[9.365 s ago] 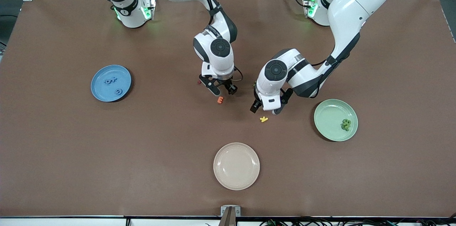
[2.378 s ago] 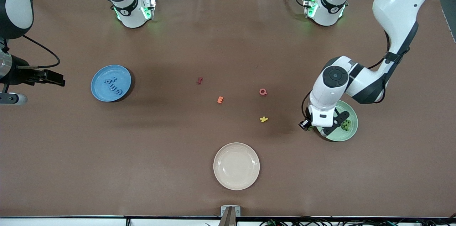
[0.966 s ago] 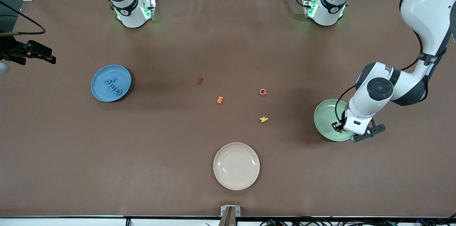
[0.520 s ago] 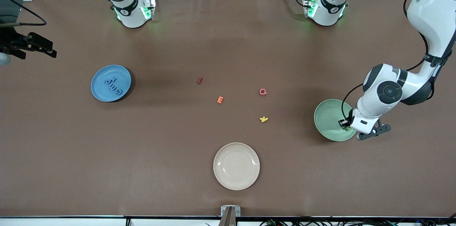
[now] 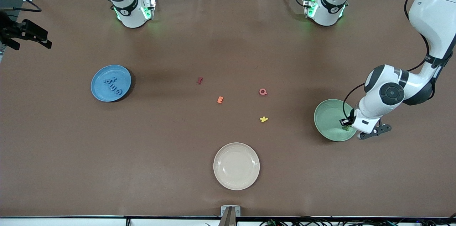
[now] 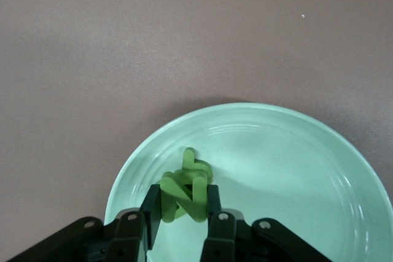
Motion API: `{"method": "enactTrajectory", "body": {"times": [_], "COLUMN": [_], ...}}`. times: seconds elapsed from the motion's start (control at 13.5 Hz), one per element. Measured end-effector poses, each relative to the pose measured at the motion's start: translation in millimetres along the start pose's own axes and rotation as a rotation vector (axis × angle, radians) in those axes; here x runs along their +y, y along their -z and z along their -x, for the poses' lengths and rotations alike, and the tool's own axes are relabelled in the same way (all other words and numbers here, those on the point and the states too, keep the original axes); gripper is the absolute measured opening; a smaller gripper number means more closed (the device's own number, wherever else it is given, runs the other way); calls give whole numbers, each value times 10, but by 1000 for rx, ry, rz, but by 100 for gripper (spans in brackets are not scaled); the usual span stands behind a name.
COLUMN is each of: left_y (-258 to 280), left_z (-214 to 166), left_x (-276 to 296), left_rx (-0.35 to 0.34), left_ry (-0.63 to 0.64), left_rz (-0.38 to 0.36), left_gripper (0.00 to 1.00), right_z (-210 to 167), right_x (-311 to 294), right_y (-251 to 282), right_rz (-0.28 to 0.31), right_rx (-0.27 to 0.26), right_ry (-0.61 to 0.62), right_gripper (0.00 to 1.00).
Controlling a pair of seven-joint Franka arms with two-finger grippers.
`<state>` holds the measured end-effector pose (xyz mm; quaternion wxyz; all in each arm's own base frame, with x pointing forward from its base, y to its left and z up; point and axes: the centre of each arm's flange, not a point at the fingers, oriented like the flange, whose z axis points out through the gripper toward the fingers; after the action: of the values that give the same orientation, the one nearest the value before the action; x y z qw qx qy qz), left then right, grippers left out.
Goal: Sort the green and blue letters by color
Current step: 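Open the left gripper to drop the N onto the green plate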
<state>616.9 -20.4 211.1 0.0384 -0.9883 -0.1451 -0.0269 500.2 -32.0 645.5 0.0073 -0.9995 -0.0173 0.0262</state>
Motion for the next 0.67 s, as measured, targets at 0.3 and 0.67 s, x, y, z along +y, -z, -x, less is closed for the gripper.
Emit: {"method": "enactTrajectory", "body": {"times": [0.3,0.67], "left_y": [-31,-41], "left_z": [-5,-45], "left_x": [-16,-44], "left_rx": [-5,-3], "left_ry": [4,5], "left_rz": [2,4], "left_gripper": [33,71], "right_z": [-5,-2], "right_x": [-5,22], "right_y": [-28,-29], "right_rz": [16,30], "right_rx": [-5,-7], "right_ry": [4,-7], "right_gripper": [100,100]}}
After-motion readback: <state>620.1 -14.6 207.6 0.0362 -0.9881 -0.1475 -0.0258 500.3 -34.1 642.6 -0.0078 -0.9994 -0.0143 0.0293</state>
